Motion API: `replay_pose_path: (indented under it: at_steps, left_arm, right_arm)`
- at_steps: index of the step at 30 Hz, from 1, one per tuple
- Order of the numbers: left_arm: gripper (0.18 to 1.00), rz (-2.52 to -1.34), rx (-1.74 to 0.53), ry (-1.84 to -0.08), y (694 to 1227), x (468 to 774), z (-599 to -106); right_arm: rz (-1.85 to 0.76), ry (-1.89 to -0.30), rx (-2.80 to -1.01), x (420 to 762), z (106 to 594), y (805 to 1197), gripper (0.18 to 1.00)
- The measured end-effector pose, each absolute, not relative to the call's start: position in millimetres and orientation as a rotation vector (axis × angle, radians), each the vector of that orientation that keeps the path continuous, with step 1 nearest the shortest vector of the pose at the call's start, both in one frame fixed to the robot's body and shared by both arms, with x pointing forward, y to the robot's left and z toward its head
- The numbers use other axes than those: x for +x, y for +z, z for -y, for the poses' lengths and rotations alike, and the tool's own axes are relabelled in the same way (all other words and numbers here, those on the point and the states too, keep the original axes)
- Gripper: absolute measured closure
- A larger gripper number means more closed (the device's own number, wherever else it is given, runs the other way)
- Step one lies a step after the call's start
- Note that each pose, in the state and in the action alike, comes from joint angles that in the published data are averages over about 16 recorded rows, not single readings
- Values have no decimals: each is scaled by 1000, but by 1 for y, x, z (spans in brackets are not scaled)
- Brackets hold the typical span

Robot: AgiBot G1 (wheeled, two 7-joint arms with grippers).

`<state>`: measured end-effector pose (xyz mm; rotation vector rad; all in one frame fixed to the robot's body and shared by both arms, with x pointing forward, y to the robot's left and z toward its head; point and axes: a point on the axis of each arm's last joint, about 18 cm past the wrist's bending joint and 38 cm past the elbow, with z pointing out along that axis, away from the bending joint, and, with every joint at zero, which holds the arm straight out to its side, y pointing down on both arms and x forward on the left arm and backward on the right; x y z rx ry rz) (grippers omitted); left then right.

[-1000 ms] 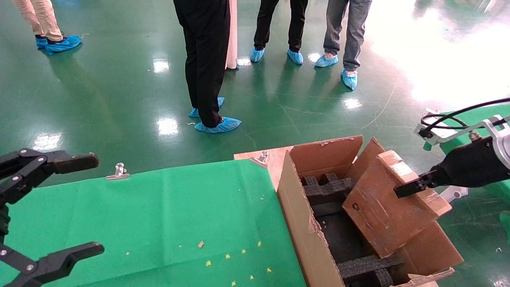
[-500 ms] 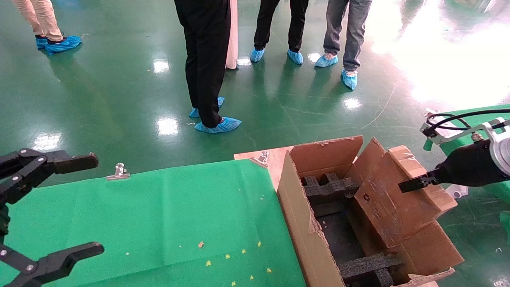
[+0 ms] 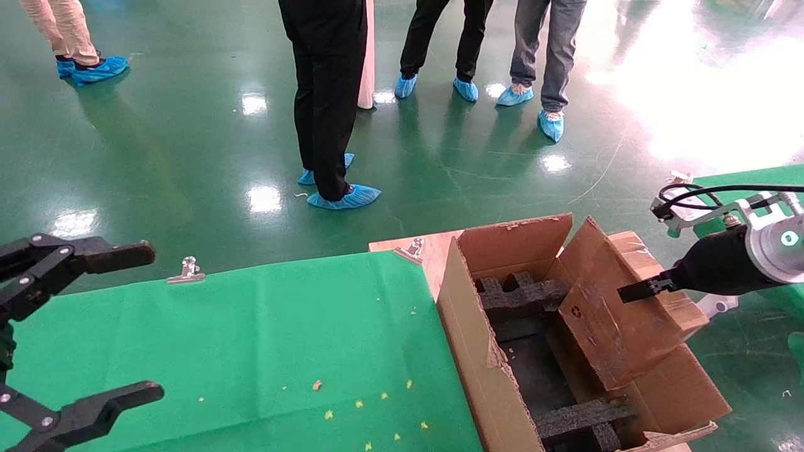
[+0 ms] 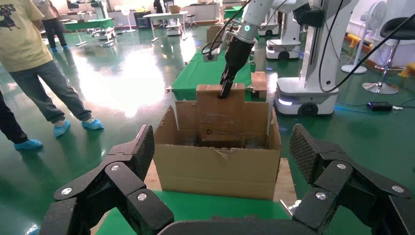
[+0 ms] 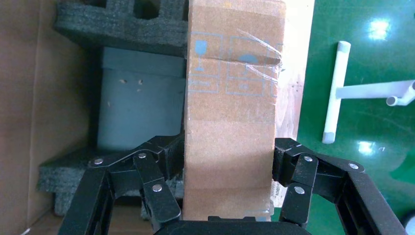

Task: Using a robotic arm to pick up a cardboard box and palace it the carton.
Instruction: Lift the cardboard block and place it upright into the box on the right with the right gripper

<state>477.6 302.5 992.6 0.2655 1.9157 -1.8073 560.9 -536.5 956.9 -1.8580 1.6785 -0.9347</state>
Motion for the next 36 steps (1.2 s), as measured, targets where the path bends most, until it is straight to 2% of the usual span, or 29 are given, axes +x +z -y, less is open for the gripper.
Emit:
replay_pose_path:
  at_steps: [36]
  left_arm:
    - [184,-1916,266,-1807,993,478,-303]
  right_arm:
    - [-1753,-943,-1850,621,526,897,888]
